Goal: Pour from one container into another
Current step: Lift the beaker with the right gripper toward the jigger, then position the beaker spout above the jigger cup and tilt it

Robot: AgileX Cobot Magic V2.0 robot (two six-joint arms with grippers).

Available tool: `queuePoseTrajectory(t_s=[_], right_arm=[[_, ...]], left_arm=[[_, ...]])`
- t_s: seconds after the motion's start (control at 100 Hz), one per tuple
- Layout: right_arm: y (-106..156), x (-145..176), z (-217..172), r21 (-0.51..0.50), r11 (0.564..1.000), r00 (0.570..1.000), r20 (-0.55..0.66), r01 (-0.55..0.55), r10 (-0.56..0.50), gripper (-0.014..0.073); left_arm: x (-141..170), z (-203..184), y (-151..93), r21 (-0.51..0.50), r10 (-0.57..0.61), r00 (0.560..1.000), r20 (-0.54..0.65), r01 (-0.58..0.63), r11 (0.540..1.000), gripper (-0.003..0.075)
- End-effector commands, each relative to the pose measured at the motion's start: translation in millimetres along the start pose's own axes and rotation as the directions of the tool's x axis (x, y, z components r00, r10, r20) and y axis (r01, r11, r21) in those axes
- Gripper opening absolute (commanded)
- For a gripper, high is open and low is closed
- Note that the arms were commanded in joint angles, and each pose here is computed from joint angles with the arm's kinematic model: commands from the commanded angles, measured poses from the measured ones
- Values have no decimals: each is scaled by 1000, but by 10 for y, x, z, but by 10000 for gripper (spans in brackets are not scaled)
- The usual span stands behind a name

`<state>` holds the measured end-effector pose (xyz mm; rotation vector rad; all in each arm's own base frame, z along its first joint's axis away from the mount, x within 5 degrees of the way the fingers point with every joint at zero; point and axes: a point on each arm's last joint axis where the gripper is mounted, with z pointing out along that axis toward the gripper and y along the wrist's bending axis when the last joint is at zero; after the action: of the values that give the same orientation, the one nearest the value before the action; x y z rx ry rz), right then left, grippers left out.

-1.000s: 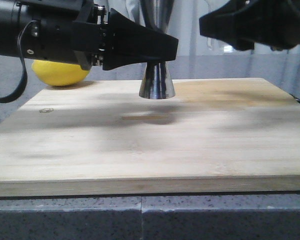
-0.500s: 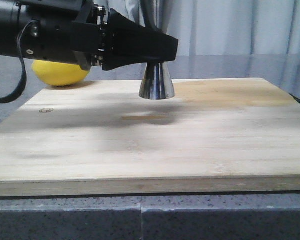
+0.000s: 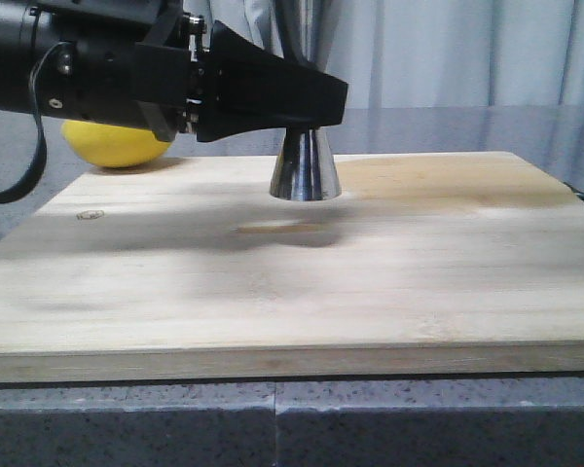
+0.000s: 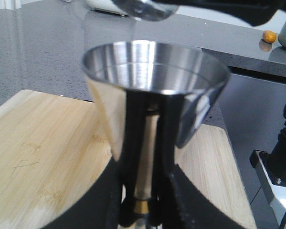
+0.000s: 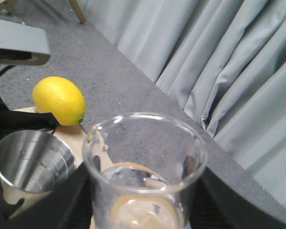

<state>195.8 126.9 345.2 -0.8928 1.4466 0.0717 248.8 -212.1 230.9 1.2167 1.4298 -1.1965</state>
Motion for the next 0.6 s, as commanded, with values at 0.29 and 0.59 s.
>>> queuePoseTrajectory(t_s=[0.29, 0.59], right_arm=[[-79, -278, -10, 19, 993, 989, 84, 120, -121, 195], [-31, -203, 117, -9, 985, 983, 57, 175, -174, 195]], left_arm=[[-281, -47, -113, 76, 48, 992, 112, -57, 995, -19], [-277, -48, -124, 90, 35, 994, 107, -44, 995, -19]])
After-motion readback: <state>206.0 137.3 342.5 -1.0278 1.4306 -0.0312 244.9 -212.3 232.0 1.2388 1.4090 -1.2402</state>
